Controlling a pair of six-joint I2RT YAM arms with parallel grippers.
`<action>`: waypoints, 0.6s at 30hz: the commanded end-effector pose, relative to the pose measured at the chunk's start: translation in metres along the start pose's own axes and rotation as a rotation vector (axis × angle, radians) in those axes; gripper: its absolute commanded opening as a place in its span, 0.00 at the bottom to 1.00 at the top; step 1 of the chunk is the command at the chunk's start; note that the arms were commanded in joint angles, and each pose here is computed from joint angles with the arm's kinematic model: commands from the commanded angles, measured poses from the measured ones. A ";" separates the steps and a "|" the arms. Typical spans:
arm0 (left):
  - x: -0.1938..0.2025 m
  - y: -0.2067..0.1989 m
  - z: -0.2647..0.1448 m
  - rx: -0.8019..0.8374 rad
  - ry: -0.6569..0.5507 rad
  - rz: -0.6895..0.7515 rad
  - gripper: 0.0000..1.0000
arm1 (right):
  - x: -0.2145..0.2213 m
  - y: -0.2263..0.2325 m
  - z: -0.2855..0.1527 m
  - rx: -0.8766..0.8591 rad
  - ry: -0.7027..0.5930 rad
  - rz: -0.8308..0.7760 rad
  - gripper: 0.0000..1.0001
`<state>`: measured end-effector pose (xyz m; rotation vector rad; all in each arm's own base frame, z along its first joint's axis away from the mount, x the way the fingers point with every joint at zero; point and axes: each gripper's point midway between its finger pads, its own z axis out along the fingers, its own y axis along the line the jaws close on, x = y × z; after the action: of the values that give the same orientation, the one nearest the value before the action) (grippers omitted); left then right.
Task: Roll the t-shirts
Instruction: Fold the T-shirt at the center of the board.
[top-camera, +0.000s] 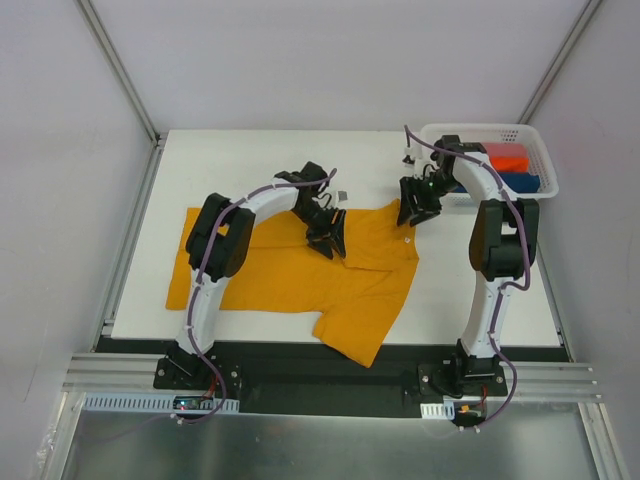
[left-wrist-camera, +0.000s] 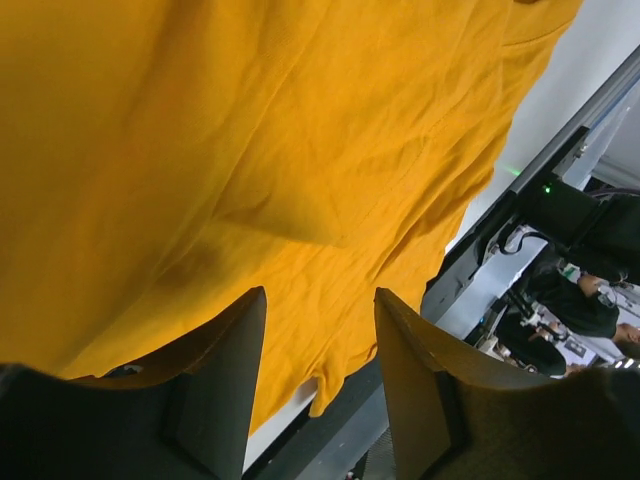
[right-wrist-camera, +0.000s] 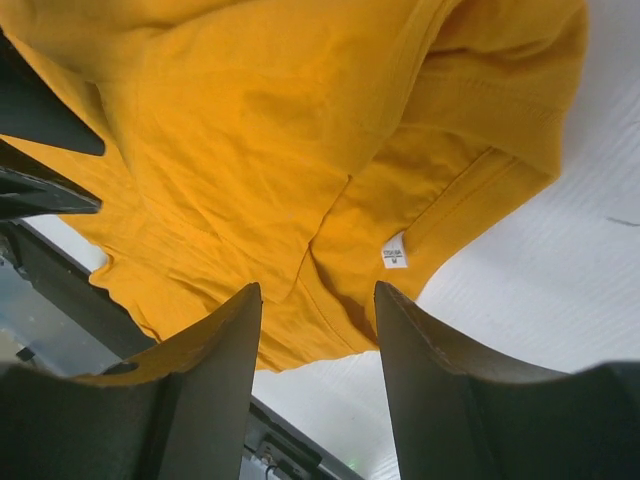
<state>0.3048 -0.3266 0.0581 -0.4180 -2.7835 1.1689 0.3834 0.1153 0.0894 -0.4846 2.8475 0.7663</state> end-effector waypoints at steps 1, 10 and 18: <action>0.006 -0.023 0.023 0.040 0.047 -0.031 0.48 | 0.012 0.016 -0.008 -0.049 0.007 0.037 0.52; 0.007 -0.018 0.038 0.035 0.072 -0.036 0.27 | 0.022 0.013 -0.002 -0.046 0.025 0.049 0.51; 0.002 -0.039 0.026 0.098 0.052 0.046 0.00 | 0.042 0.027 0.002 -0.085 0.084 0.086 0.50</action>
<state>0.2831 -0.3611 0.0386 -0.4404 -2.6994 1.1625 0.3590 0.1186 0.0709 -0.4381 2.9286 0.8350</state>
